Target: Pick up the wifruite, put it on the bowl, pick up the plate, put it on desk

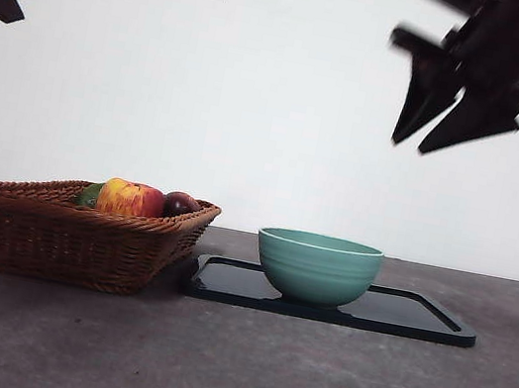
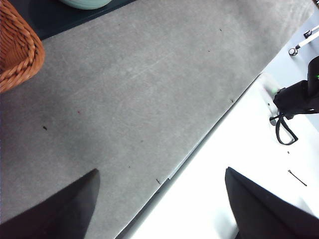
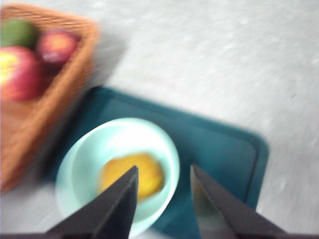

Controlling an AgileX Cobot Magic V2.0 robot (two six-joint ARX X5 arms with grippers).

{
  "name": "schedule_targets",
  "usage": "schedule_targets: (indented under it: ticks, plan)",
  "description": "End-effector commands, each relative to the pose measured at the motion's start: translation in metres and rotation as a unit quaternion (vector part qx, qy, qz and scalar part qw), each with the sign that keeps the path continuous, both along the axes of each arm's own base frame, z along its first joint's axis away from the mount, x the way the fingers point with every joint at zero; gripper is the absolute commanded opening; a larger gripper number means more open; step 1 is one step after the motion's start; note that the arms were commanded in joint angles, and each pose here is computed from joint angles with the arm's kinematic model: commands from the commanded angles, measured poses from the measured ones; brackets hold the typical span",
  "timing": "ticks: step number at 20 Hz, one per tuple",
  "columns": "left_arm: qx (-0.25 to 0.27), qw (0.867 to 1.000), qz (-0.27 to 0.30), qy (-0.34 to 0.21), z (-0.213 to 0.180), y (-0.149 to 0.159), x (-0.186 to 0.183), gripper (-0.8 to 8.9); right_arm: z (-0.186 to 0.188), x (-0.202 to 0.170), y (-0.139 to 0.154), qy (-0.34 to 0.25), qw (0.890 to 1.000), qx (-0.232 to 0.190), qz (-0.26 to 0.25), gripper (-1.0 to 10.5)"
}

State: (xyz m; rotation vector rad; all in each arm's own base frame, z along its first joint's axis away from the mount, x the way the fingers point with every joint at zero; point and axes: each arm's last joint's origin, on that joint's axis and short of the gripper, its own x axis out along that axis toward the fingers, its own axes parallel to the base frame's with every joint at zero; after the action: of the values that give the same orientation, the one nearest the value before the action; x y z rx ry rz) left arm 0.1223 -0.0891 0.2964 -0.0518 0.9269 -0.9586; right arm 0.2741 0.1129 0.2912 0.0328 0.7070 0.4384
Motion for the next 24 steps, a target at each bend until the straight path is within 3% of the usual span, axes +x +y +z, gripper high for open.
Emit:
schedule_targets:
  ticks: [1, 7, 11, 17, 24]
  plan:
    - [-0.001, 1.000, -0.008, -0.010, 0.002, -0.001, 0.001, 4.03, 0.023, -0.022, -0.005, 0.001, 0.999, 0.018, 0.031, 1.7]
    - [0.000, 1.000, -0.012, -0.013, 0.002, -0.001, 0.001, 4.03, 0.046, -0.086, -0.029, 0.054, 0.997, 0.008, 0.060, 1.7]
    - [0.000, 1.000, -0.013, -0.015, 0.002, -0.001, 0.001, 4.03, 0.051, -0.116, -0.040, 0.056, 0.996, 0.013, 0.071, 1.7]
    - [0.000, 1.000, -0.013, -0.015, 0.002, -0.001, 0.001, 4.03, 0.018, -0.158, -0.048, 0.047, 0.991, 0.040, 0.121, 1.7]
    - [0.000, 1.000, -0.013, -0.015, 0.002, -0.001, 0.001, 4.03, -0.020, -0.182, -0.055, 0.046, 0.981, 0.084, 0.167, 1.7]
